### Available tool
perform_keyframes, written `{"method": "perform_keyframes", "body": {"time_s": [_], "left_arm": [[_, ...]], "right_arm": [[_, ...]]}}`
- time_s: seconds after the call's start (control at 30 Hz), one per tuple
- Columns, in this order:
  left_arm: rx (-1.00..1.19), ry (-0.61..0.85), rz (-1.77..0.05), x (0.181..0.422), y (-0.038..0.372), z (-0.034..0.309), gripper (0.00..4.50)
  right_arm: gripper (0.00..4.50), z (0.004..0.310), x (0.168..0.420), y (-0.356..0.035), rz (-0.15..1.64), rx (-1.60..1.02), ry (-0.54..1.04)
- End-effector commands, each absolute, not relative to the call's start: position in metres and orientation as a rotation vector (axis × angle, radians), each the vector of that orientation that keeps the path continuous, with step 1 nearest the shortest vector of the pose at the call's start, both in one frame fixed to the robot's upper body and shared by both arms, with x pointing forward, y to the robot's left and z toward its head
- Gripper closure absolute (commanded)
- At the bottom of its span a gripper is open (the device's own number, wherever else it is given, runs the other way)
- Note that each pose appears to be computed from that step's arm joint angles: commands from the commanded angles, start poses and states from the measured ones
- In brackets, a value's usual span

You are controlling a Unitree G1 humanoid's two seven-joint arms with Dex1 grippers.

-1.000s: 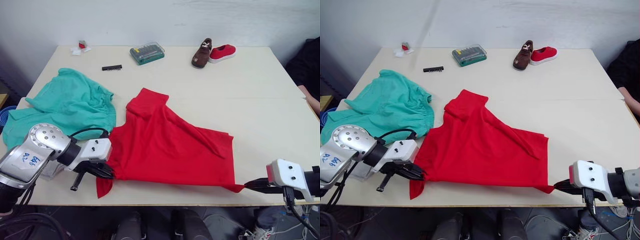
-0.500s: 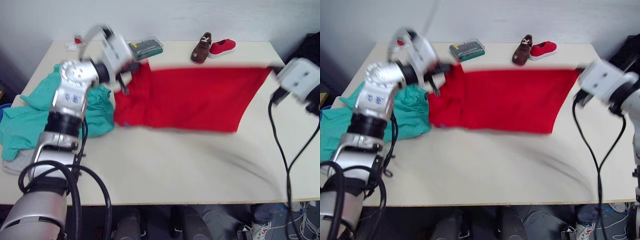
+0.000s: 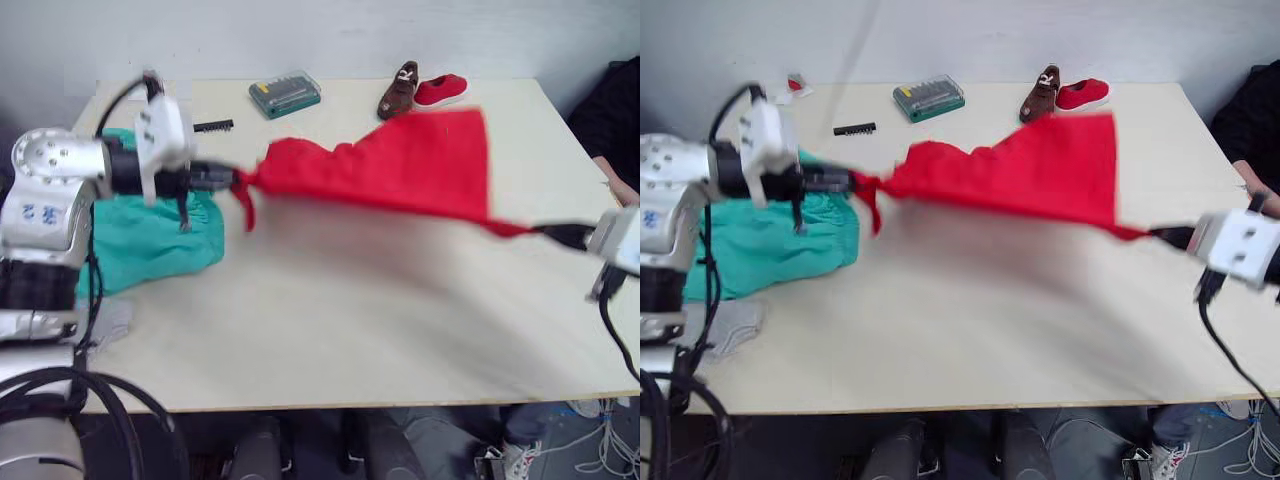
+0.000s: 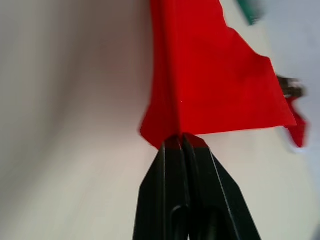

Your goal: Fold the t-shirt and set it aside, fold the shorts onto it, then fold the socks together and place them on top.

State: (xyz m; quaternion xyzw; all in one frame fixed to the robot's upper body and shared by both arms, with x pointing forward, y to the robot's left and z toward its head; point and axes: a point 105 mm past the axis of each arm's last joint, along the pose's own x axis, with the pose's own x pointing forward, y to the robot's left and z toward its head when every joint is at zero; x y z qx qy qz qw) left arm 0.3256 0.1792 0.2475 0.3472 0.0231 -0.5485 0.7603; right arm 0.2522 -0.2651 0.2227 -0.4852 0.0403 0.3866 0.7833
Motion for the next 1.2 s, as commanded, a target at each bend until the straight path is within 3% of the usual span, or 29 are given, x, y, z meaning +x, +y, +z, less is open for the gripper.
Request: {"method": "perform_keyframes", "body": {"time_s": [0.03,0.33,0.43,0.6,0.67,0.77,0.87,0.9,0.93,0.97,1.0,1.07,1.13,1.2], "left_arm": [[0.791,0.115,-1.240,0.310,0.174,0.232,4.50],[0.767,0.330,-1.305,0.279,0.180,0.175,4.50],[0.740,0.402,-1.350,0.265,0.183,0.166,4.50],[0.633,0.641,-1.504,0.225,0.200,0.164,4.50],[0.638,0.650,-1.498,0.228,0.204,0.167,4.50],[0.673,0.541,-1.402,0.259,0.197,0.172,4.50],[0.762,0.360,-1.219,0.311,0.185,0.182,4.50],[0.822,0.176,-1.085,0.342,0.176,0.204,4.50],[0.863,-0.090,-0.864,0.376,0.167,0.249,4.50],[0.840,-0.360,-0.651,0.393,0.163,0.306,4.50],[0.760,-0.605,-0.494,0.393,0.163,0.365,4.50],[0.726,-0.854,-0.368,0.374,0.168,0.428,4.50],[0.758,-0.946,-0.369,0.359,0.169,0.452,4.50],[0.770,-0.916,-0.443,0.358,0.169,0.450,4.50]], "right_arm": [[4.46,0.210,0.243,-0.266,0.854,-1.012,0.131],[4.46,0.167,0.212,-0.267,0.993,-0.925,0.331],[4.46,0.162,0.199,-0.266,1.046,-0.877,0.391],[4.46,0.162,0.162,-0.257,1.210,-0.641,0.581],[4.46,0.164,0.171,-0.259,1.178,-0.678,0.564],[4.46,0.167,0.215,-0.273,0.974,-0.855,0.444],[4.46,0.185,0.264,-0.281,0.762,-0.975,0.277],[4.46,0.208,0.287,-0.282,0.628,-1.056,0.138],[4.46,0.246,0.311,-0.288,0.398,-1.191,-0.050],[4.46,0.292,0.320,-0.289,0.187,-1.307,-0.259],[4.46,0.340,0.316,-0.285,0.010,-1.371,-0.472],[4.46,0.394,0.295,-0.278,-0.172,-1.423,-0.728],[4.46,0.415,0.278,-0.274,-0.234,-1.469,-0.844],[4.46,0.414,0.272,-0.273,-0.199,-1.496,-0.872]]}}
